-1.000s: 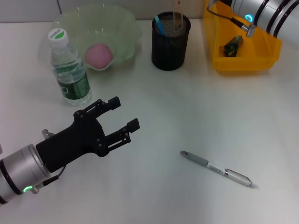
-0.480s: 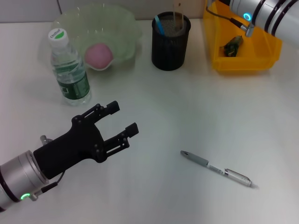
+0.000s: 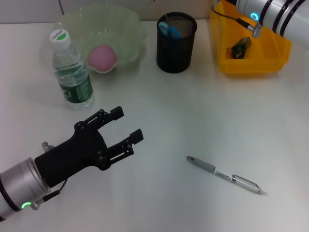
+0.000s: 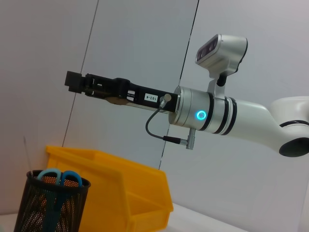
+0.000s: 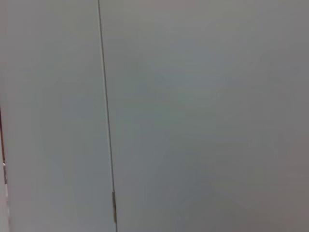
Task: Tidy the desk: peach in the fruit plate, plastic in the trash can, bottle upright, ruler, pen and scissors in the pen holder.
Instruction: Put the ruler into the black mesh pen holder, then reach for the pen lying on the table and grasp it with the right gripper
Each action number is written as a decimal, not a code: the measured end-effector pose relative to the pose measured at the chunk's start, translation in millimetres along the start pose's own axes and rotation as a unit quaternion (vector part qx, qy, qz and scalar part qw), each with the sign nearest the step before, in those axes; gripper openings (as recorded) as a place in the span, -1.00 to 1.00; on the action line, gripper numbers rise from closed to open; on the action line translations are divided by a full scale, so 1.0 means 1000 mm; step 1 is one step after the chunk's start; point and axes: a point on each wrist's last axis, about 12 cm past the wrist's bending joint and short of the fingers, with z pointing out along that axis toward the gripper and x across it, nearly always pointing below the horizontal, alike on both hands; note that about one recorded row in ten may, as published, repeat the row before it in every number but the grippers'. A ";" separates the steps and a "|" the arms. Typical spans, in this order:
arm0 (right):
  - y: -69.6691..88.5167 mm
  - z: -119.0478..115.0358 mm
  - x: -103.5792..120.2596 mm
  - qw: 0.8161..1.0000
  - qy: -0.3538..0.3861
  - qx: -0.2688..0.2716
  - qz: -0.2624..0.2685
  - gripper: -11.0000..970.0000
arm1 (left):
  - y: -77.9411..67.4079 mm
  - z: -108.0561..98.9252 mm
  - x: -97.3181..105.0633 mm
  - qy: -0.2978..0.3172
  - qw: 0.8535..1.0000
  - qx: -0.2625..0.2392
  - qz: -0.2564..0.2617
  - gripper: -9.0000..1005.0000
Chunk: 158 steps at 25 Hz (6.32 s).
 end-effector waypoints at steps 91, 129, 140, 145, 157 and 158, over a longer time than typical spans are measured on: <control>0.062 -0.075 -0.049 0.738 0.583 -0.317 -0.122 0.31 | 0.005 -0.009 0.001 0.069 0.997 0.044 -0.004 0.53; 0.098 -0.059 0.009 0.676 0.653 -0.275 -0.201 0.29 | 0.007 0.002 -0.007 0.140 0.977 0.147 0.067 0.53; 0.107 -0.058 0.011 0.678 0.644 -0.284 -0.214 0.28 | 0.009 0.003 -0.009 0.144 0.978 0.144 0.055 0.53; 0.110 -0.058 0.014 0.676 0.643 -0.285 -0.221 0.17 | 0.008 0.002 -0.009 0.143 0.978 0.144 0.055 0.53; 0.114 -0.058 0.018 0.674 0.639 -0.289 -0.233 0.05 | 0.008 0.001 -0.008 0.143 0.978 0.141 0.055 0.53; 0.115 -0.058 0.019 0.672 0.640 -0.289 -0.237 0.05 | 0.008 0.001 -0.008 0.143 0.978 0.141 0.055 0.53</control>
